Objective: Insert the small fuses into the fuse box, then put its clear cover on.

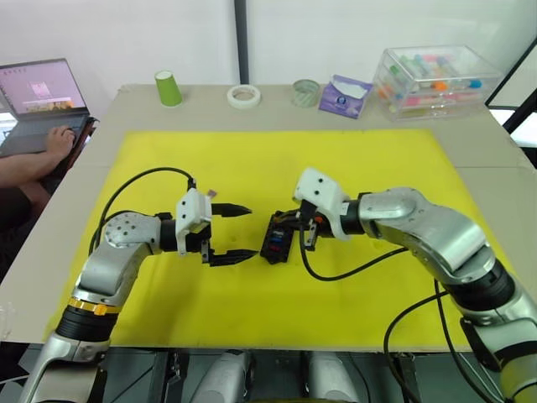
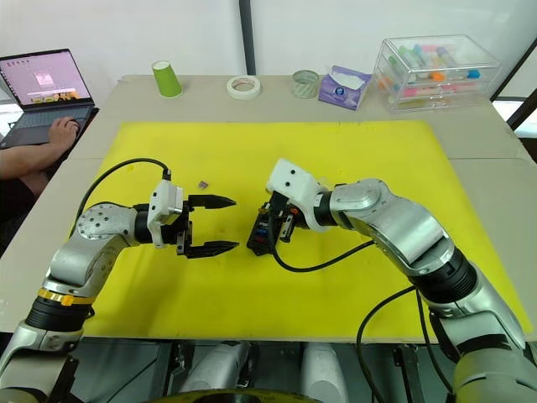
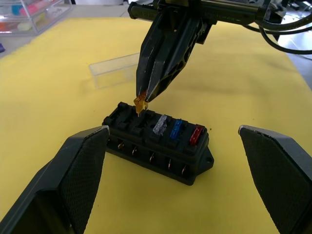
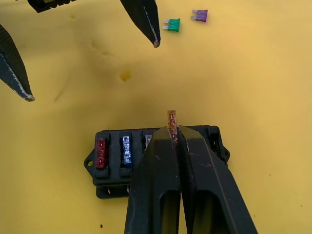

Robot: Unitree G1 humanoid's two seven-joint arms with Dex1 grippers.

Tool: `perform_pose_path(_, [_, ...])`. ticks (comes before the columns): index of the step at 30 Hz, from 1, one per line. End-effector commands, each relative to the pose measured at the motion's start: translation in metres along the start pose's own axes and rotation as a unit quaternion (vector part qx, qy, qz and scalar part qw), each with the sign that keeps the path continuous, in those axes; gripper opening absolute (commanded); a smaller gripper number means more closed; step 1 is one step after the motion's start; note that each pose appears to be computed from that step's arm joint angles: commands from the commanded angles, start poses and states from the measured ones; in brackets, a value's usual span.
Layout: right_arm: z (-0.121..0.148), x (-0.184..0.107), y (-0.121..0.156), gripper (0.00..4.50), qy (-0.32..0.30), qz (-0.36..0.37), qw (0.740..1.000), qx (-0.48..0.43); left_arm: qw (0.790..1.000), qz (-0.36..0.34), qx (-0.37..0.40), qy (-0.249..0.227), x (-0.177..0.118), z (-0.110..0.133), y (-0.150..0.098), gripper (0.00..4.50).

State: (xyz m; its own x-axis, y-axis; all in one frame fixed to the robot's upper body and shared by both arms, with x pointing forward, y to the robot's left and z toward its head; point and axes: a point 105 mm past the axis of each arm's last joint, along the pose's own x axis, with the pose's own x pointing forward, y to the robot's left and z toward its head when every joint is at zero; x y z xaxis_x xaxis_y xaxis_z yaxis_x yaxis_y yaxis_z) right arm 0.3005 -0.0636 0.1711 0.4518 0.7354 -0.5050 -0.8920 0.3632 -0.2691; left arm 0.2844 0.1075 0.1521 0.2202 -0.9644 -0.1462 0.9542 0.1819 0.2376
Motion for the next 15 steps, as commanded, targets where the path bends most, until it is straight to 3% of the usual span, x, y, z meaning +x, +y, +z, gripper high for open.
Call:
perform_pose_path(1, [0.005, -0.002, -0.003, 0.0, -0.007, -0.007, 1.0, -0.023, 1.0, 0.002, 0.018, -0.006, 0.001, 0.006, 0.003, 4.47])
perform_pose_path(15, [0.003, 0.003, -0.003, 0.0, -0.003, -0.002, 1.0, -0.026, 1.0, -0.005, 0.017, -0.004, 0.019, 0.001, 0.011, 4.47])
